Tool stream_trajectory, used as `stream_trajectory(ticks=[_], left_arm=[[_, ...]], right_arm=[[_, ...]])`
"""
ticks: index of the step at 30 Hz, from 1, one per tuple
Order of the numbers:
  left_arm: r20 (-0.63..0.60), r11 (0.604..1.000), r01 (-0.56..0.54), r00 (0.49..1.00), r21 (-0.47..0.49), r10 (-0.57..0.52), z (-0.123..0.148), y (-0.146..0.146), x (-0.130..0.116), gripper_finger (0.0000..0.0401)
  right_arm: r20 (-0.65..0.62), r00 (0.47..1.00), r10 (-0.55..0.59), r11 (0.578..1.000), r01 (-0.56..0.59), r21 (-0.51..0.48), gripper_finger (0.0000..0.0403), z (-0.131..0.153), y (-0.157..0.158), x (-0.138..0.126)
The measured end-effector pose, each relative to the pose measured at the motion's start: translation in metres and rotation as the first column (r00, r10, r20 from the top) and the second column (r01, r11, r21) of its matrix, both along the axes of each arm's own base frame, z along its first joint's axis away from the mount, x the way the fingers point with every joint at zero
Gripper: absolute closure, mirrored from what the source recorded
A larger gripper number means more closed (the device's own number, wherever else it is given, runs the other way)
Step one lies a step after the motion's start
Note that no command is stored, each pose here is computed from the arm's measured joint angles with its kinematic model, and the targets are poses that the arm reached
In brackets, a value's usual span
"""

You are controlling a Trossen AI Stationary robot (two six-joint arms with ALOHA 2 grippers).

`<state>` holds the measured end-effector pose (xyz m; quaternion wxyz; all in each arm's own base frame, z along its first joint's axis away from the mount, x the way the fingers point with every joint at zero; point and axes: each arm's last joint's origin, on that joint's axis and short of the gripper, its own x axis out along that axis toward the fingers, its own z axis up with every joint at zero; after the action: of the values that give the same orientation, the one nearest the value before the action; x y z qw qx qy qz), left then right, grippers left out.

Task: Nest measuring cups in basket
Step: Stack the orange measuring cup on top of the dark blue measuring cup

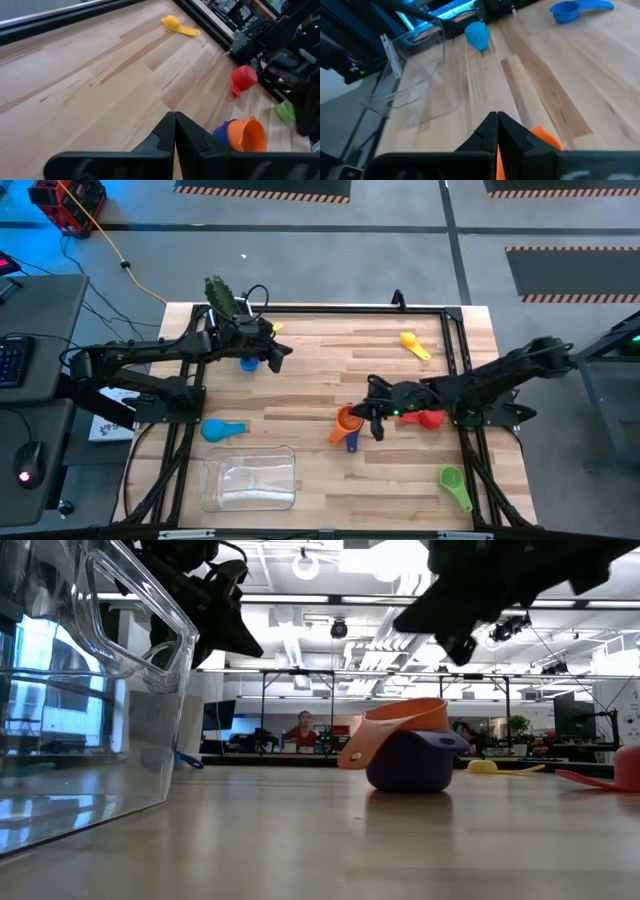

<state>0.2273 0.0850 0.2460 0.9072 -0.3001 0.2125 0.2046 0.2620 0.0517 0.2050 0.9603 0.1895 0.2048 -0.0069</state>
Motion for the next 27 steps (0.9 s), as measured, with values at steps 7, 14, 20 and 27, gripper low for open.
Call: stream_trajectory(ticks=[7, 14, 20, 27], left_arm=[[-0.001, 1.000, -0.001, 1.000, 0.000, 0.001, 0.000, 0.000, 0.000, 0.0401], [-0.001, 1.000, -0.003, 1.000, 0.001, 0.003, 0.000, 0.000, 0.000, 0.0401], [-0.001, 1.000, -0.003, 1.000, 0.001, 0.003, 0.000, 0.000, 0.000, 0.0401], [-0.001, 1.000, -0.004, 1.000, 0.002, 0.004, 0.000, 0.000, 0.000, 0.0401]], right_arm=[[-0.109, 0.994, 0.027, 0.999, -0.030, -0.027, 0.0403, -0.024, 0.000, 0.012], [-0.164, 0.987, 0.000, 0.994, -0.018, -0.106, 0.0403, -0.031, -0.002, 0.010], [-0.200, 0.979, -0.033, 0.991, 0.006, -0.134, 0.0403, -0.034, -0.005, 0.009], [-0.281, 0.959, -0.044, 0.976, -0.019, -0.218, 0.0403, -0.041, -0.008, 0.004]])
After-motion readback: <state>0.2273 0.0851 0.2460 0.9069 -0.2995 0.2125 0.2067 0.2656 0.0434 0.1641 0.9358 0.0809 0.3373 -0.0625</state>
